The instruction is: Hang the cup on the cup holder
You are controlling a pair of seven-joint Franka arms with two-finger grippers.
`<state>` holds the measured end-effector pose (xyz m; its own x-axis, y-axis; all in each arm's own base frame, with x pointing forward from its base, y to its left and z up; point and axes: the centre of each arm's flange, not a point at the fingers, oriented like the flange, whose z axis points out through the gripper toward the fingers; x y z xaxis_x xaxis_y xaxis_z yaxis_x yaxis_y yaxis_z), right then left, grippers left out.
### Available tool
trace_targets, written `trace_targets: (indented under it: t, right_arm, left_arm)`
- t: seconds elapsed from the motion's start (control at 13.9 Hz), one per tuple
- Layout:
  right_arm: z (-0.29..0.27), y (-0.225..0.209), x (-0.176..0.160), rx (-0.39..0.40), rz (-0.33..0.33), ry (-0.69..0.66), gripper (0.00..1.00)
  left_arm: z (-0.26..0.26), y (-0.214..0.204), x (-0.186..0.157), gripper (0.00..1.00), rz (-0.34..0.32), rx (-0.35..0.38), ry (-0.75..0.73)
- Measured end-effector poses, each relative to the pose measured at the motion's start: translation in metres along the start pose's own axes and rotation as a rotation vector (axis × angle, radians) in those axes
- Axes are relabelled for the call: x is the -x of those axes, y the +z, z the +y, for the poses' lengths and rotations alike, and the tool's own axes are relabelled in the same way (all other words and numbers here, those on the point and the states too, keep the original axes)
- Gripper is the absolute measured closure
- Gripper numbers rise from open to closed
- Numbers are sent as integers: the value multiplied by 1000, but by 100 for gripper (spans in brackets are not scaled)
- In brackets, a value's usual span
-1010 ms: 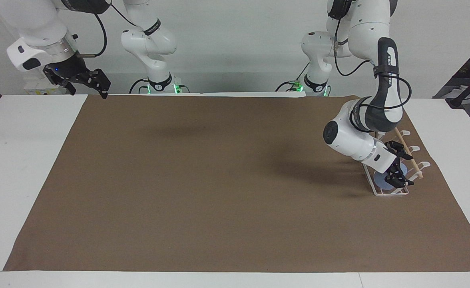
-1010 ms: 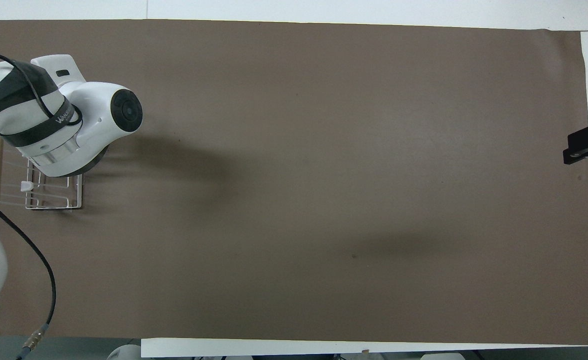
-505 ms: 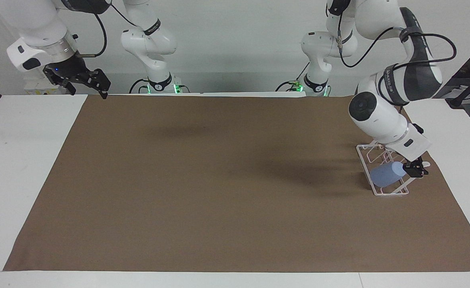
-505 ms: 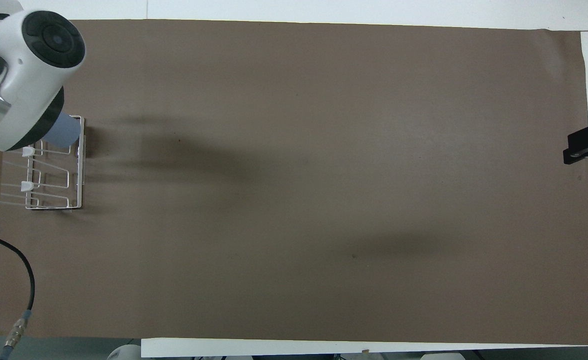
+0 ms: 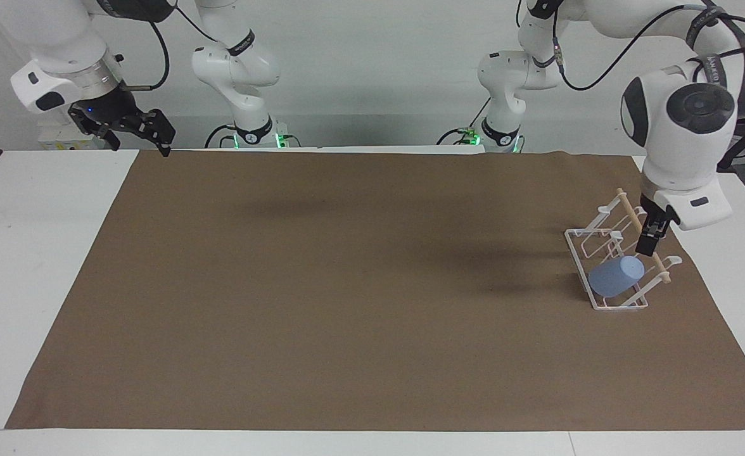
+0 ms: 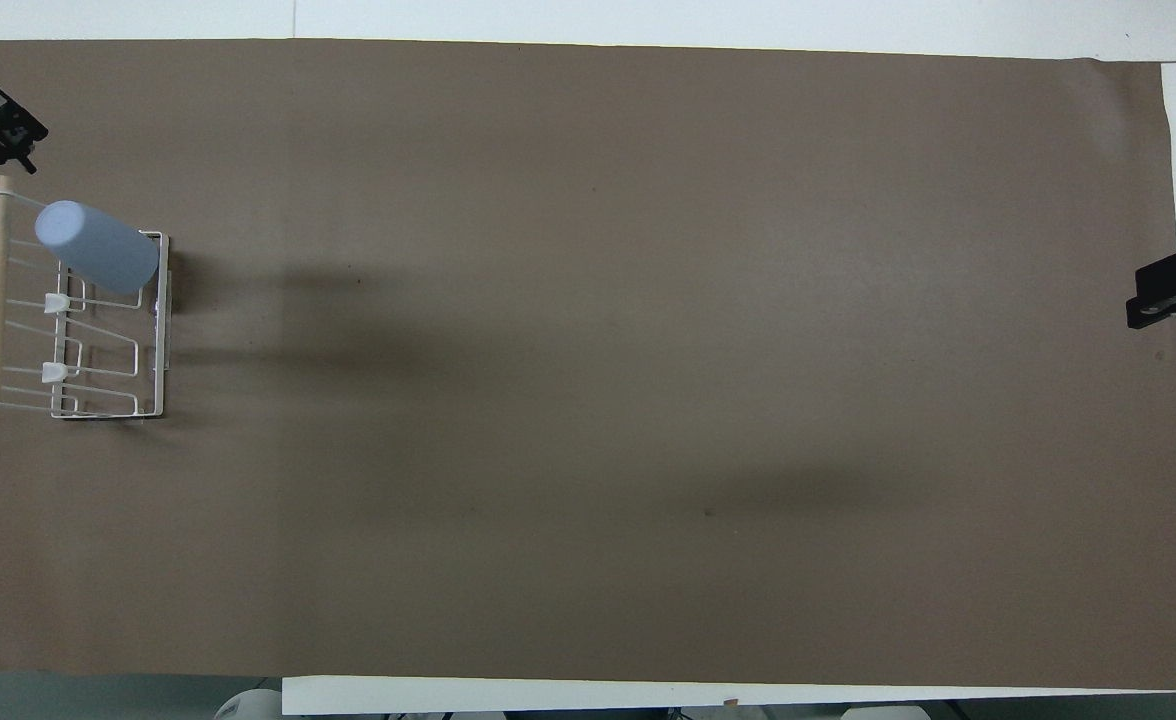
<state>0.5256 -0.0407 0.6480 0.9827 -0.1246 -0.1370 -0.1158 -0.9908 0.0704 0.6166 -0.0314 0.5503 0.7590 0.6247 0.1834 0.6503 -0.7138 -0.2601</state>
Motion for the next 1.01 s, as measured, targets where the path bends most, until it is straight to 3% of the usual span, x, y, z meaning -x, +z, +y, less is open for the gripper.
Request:
trace_targets:
  t: [0.22, 0.36, 0.65, 0.79, 1.01]
  right_arm:
    - [0, 0, 0, 0, 0, 0, 0]
    - [0, 0, 0, 0, 0, 0, 0]
    - [0, 0, 0, 0, 0, 0, 0]
    - [0, 0, 0, 0, 0, 0, 0]
    - [0, 0, 0, 0, 0, 0, 0]
  left_arm:
    - [-23, -8, 5, 0, -130, 57, 220]
    - [-26, -12, 9, 0, -160, 105, 369]
    - [-25, -20, 14, 0, -156, 202, 734]
    - [-27, -31, 17, 0, -139, 245, 797]
    - [-31, -57, 21, 0, -57, 281, 811]
